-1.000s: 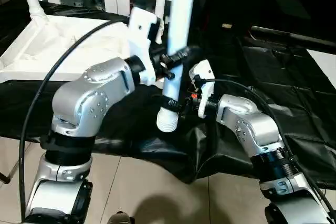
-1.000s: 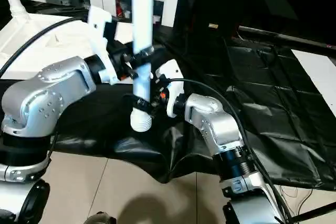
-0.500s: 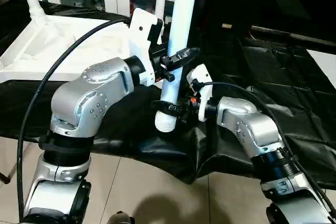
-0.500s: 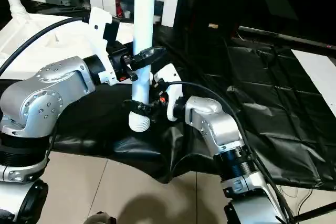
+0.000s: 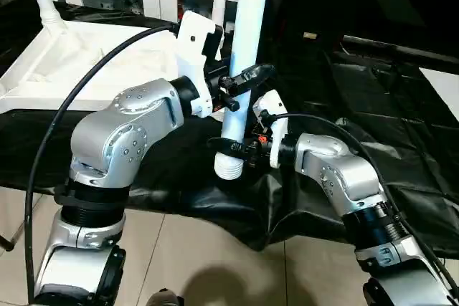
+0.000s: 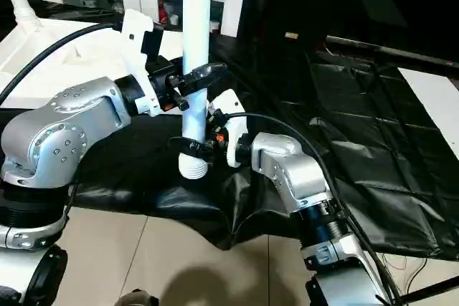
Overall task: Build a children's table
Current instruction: Pick table leg
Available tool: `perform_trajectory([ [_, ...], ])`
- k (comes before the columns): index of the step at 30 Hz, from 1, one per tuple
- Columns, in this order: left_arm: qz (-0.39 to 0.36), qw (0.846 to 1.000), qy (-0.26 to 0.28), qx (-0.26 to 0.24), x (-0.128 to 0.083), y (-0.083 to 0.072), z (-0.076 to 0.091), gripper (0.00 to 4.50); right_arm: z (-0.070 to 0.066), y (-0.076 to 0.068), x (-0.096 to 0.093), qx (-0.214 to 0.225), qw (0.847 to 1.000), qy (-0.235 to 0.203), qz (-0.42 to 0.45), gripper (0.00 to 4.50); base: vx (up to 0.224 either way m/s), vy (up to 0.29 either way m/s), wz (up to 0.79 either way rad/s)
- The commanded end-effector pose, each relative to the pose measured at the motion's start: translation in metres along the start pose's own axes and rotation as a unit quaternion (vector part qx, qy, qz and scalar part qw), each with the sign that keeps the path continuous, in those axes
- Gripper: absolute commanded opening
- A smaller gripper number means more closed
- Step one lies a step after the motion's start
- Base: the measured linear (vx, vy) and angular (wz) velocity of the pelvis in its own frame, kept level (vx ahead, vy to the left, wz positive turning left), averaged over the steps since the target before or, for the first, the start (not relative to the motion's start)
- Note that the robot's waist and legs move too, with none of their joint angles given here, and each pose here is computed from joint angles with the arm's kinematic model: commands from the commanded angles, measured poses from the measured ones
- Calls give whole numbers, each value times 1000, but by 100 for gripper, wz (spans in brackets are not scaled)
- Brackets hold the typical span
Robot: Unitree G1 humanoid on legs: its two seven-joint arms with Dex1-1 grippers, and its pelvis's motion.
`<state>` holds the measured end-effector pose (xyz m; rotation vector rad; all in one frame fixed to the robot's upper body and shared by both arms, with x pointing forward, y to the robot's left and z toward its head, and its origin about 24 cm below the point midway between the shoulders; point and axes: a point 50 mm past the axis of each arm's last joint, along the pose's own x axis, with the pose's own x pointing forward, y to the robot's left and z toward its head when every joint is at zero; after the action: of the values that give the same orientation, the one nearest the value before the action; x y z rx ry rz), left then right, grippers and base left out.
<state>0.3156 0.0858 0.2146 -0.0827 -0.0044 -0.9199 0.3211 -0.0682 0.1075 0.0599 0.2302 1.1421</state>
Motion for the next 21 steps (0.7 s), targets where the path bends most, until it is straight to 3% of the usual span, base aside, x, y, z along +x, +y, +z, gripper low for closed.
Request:
perform_trajectory([
  [1, -21, 1000, -11, 6, 2, -7, 7, 178, 1, -6, -3, -1, 1000, 7, -15, 254, 0, 0, 0],
  [5, -20, 1000, -10, 7, 1, -6, 7, 178, 1, -7, -3, -1, 1000, 6, -17, 247, 0, 0, 0],
  [11, -19, 1000, -1, 18, 0, -3, 6, 178, 1, -7, -3, -6, 1000, 4, -17, 196, 0, 0, 0],
  [21, -20, 1000, -1, 19, 2, -3, 6, 178, 1, -7, -3, -7, 1000, 0, -17, 188, 0, 0, 0],
])
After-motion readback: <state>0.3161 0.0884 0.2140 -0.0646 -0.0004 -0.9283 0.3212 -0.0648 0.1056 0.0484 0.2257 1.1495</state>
